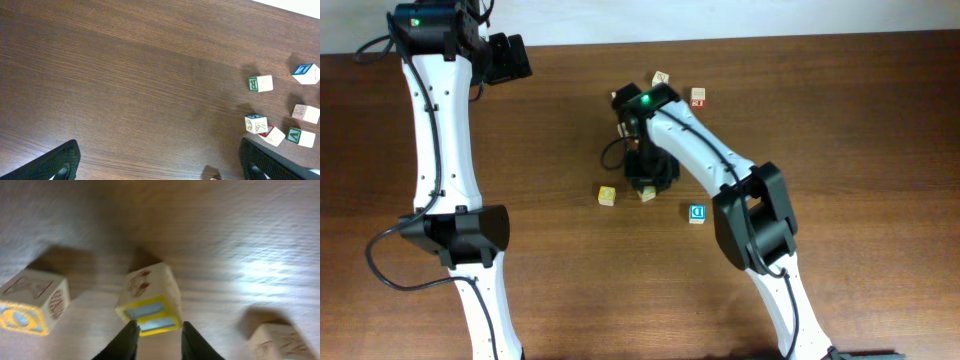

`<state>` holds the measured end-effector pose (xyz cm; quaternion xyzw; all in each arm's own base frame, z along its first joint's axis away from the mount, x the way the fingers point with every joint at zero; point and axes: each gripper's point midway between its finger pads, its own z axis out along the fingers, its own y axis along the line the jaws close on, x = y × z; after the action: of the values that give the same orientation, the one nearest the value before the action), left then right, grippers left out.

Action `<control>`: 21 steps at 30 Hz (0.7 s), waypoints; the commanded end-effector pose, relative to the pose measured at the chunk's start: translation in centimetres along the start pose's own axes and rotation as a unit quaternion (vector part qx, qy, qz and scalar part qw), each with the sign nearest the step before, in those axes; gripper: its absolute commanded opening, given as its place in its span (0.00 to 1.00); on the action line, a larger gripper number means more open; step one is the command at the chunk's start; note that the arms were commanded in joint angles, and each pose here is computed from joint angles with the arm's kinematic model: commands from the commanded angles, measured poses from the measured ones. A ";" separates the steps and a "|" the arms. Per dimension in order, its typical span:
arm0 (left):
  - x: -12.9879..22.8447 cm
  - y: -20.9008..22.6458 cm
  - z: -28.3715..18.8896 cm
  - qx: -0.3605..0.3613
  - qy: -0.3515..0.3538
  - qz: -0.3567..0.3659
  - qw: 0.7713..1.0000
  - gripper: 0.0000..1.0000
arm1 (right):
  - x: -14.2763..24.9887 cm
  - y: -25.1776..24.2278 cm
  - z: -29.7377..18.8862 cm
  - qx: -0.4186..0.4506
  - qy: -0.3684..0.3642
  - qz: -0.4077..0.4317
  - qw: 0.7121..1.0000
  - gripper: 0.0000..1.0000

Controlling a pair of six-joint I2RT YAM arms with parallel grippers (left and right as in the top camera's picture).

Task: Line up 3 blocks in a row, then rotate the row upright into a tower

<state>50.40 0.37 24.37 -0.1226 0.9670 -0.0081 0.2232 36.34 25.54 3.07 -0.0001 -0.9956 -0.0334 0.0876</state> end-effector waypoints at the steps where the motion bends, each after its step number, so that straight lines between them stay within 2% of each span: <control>1: -0.1 0.1 -0.1 -0.003 -0.004 0.008 1.000 0.99 | 0.8 0.5 0.9 0.006 0.015 0.003 1.000 0.32; 9: -0.1 0.1 -0.1 -0.003 -0.003 0.008 1.000 0.99 | 1.5 -0.7 0.0 0.014 0.033 0.009 0.999 0.33; 12: -0.4 0.0 -0.7 0.000 -0.012 0.008 1.000 0.99 | 0.4 -1.0 -4.3 -0.016 -0.003 -0.001 1.000 0.36; 16: -0.3 0.1 -3.1 0.005 -0.025 0.007 1.000 0.99 | -0.2 -3.1 -12.6 -0.053 -0.069 -0.012 0.996 0.36; 21: 0.4 0.1 -4.9 0.008 -0.025 0.009 1.000 0.99 | 1.0 -5.6 -17.9 -0.083 -0.104 -0.021 0.991 0.39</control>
<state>48.70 0.37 25.95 -0.1224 0.9678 -0.0078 0.2199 38.50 19.89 15.02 -0.0132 -0.9961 -0.0772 0.0409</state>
